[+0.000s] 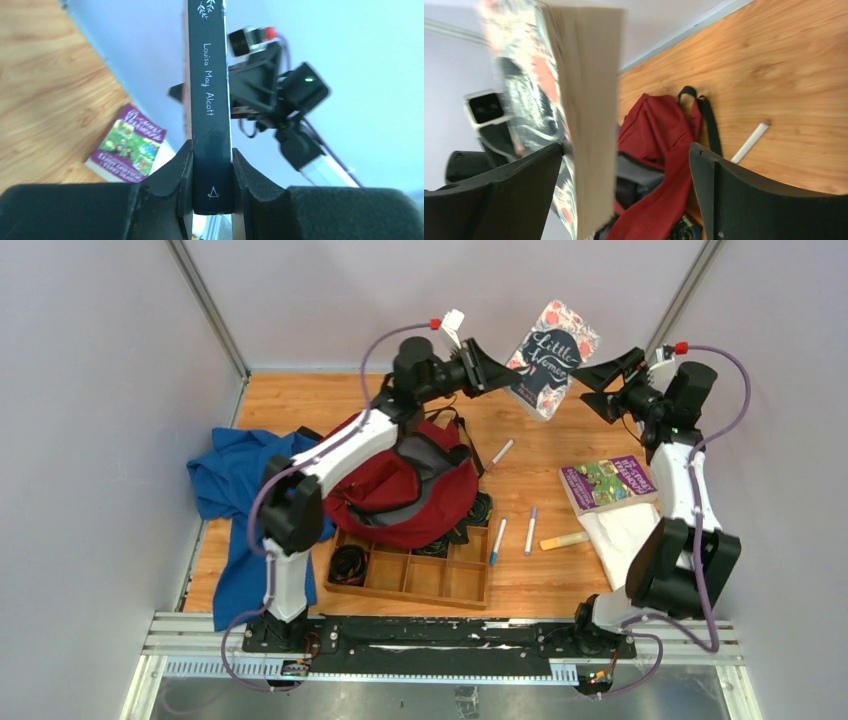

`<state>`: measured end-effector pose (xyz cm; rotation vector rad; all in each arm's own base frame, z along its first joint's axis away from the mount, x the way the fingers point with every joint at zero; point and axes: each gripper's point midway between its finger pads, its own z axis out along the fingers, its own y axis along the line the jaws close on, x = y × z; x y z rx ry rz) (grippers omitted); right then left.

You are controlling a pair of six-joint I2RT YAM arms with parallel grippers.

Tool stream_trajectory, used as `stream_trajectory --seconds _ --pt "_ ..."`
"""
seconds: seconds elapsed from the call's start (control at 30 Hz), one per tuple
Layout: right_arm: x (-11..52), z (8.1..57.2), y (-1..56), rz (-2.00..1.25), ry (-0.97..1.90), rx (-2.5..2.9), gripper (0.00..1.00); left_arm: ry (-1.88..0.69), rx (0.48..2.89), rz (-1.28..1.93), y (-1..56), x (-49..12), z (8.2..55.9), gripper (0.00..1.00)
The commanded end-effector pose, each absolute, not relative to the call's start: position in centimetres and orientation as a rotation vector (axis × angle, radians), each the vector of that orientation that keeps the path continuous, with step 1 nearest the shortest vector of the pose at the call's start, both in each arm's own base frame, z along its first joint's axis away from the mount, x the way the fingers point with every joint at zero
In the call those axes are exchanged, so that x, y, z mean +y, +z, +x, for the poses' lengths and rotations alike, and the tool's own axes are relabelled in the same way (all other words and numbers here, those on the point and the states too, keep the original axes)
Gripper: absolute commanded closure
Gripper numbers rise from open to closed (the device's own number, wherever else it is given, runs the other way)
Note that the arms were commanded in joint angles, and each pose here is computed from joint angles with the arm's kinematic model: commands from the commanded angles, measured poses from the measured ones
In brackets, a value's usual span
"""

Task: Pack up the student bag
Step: Pick up the book from the center of the board.

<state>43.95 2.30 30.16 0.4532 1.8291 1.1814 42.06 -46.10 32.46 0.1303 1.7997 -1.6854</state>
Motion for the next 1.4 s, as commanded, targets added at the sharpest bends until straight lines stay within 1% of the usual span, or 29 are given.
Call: stream_trajectory --seconds 0.0,0.1,0.3,0.47,0.6,0.93,1.07,1.23,1.37 --pt "4.5 39.4 32.1 0.39 1.24 1.82 0.0 -1.663 1.489 0.313 42.9 -42.1 36.5 1.0" --pt "6.1 36.5 33.5 0.296 1.265 1.796 0.0 -1.668 1.46 0.33 44.7 -40.4 34.0 1.0" --pt "10.5 30.1 36.6 -0.029 1.33 1.652 0.0 -1.773 1.429 0.356 46.6 -38.2 29.6 1.0" --pt "12.5 25.8 38.1 -0.178 1.329 1.571 0.0 -1.765 1.417 0.326 47.2 -36.0 28.2 1.0" --pt "14.1 23.3 39.6 -0.283 1.345 1.52 0.0 -1.786 1.424 0.324 47.3 -35.3 27.4 1.0" --pt "15.7 23.8 40.9 -0.239 1.398 1.484 0.0 -1.824 1.417 0.352 48.1 -34.6 25.6 1.0" --pt "16.2 24.1 41.7 -0.227 1.489 1.427 0.0 -1.844 1.42 0.369 48.2 -34.4 24.9 1.0" --pt "16.5 24.3 43.0 -0.218 1.646 1.311 0.0 -1.877 1.39 0.407 49.8 -33.8 23.3 1.0" --pt "16.5 24.7 43.4 -0.212 1.671 1.265 0.0 -1.901 1.37 0.444 50.9 -33.5 22.3 1.0"
